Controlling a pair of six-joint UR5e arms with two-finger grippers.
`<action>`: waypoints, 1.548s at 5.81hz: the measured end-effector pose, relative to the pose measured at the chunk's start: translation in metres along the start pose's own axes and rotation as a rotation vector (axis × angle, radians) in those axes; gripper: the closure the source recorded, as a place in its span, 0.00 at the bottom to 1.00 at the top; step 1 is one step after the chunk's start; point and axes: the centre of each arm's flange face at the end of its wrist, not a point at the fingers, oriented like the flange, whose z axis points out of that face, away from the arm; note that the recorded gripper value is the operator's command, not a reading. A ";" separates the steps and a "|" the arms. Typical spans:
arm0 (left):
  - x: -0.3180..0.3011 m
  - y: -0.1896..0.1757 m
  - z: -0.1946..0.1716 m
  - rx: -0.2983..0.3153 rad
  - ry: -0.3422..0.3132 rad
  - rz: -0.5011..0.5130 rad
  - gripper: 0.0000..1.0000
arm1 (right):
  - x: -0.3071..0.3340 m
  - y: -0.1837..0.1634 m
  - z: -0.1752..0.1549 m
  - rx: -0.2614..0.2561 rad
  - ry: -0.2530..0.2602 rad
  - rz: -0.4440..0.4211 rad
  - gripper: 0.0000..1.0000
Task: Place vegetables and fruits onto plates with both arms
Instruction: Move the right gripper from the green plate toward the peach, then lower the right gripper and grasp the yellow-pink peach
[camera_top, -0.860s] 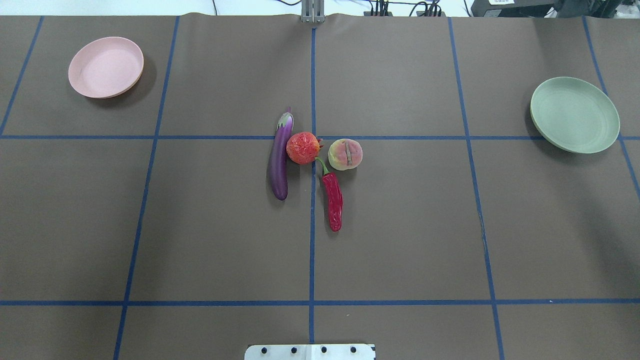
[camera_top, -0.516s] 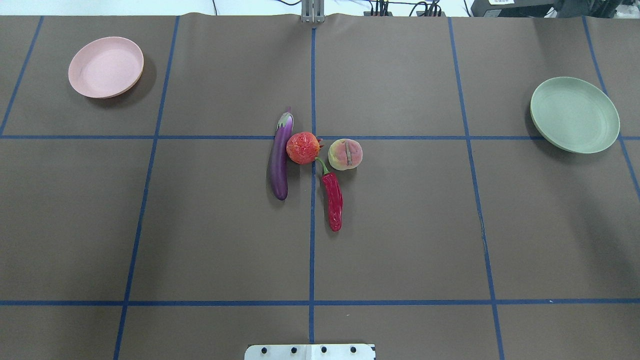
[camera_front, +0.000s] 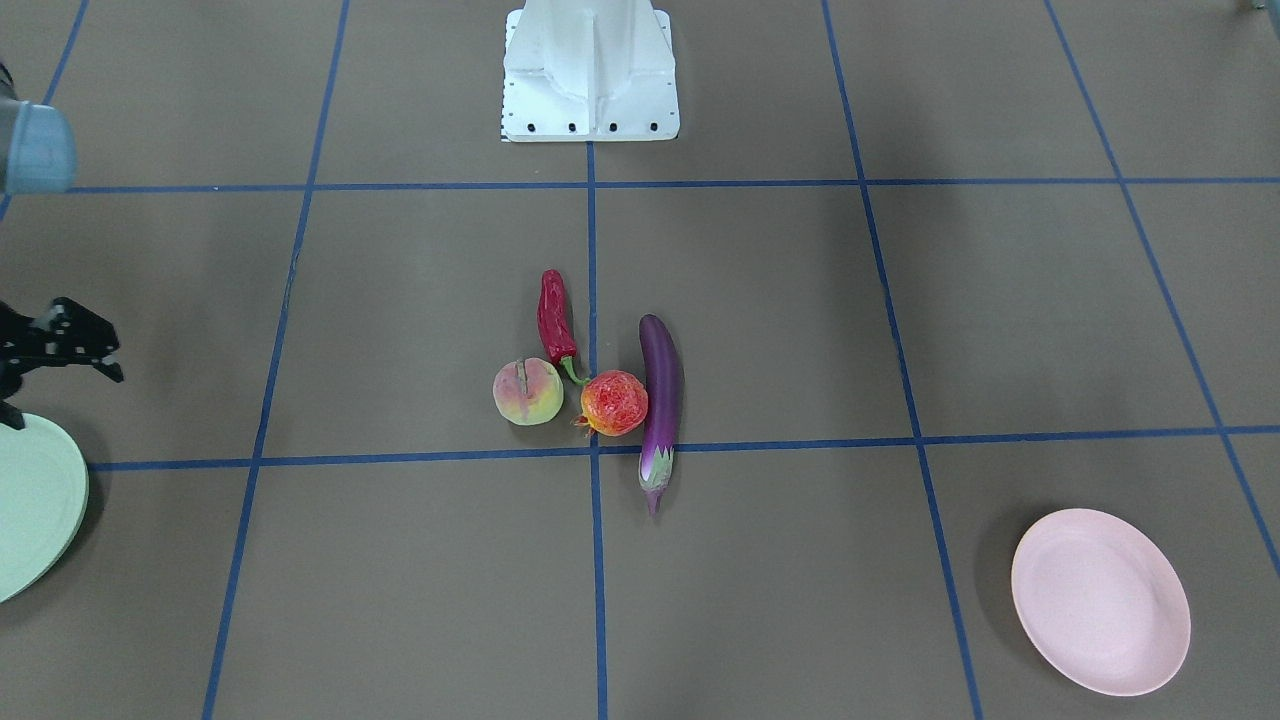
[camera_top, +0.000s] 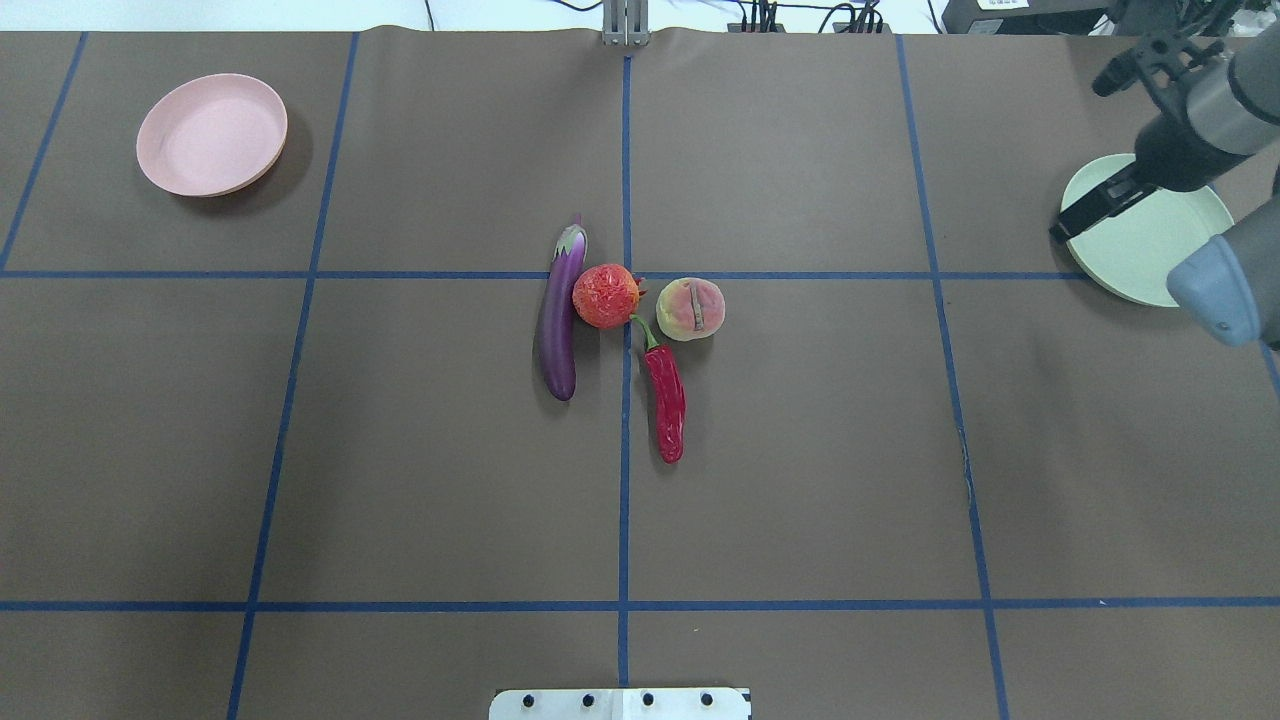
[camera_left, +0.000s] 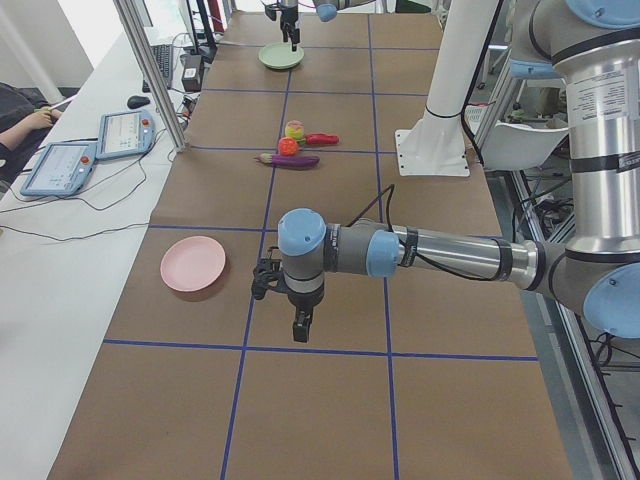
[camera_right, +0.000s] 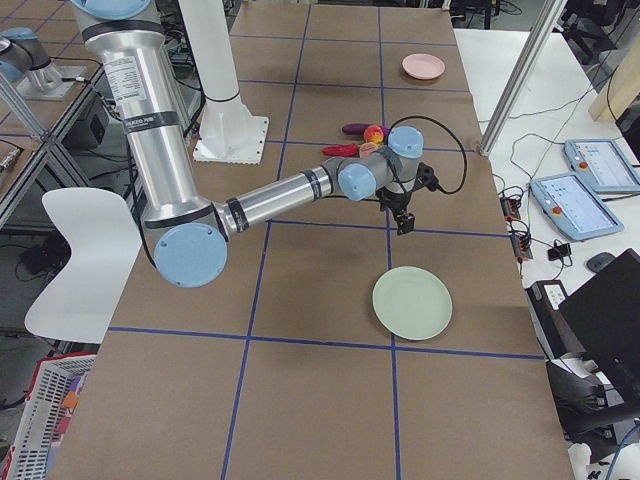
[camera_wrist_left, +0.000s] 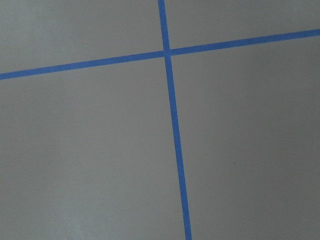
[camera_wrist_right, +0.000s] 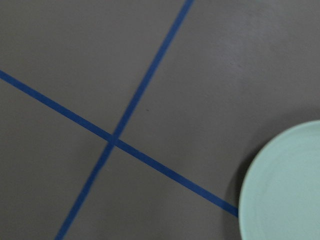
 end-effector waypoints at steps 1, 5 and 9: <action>0.001 0.000 0.000 0.000 0.002 0.002 0.00 | -0.075 -0.041 0.014 0.010 -0.039 0.049 0.01; 0.003 -0.001 0.007 -0.017 0.004 0.007 0.00 | -0.327 -0.151 0.082 0.075 0.022 0.350 0.01; 0.003 -0.001 0.009 -0.019 0.004 0.009 0.00 | -0.337 -0.128 0.125 0.069 0.104 0.276 0.01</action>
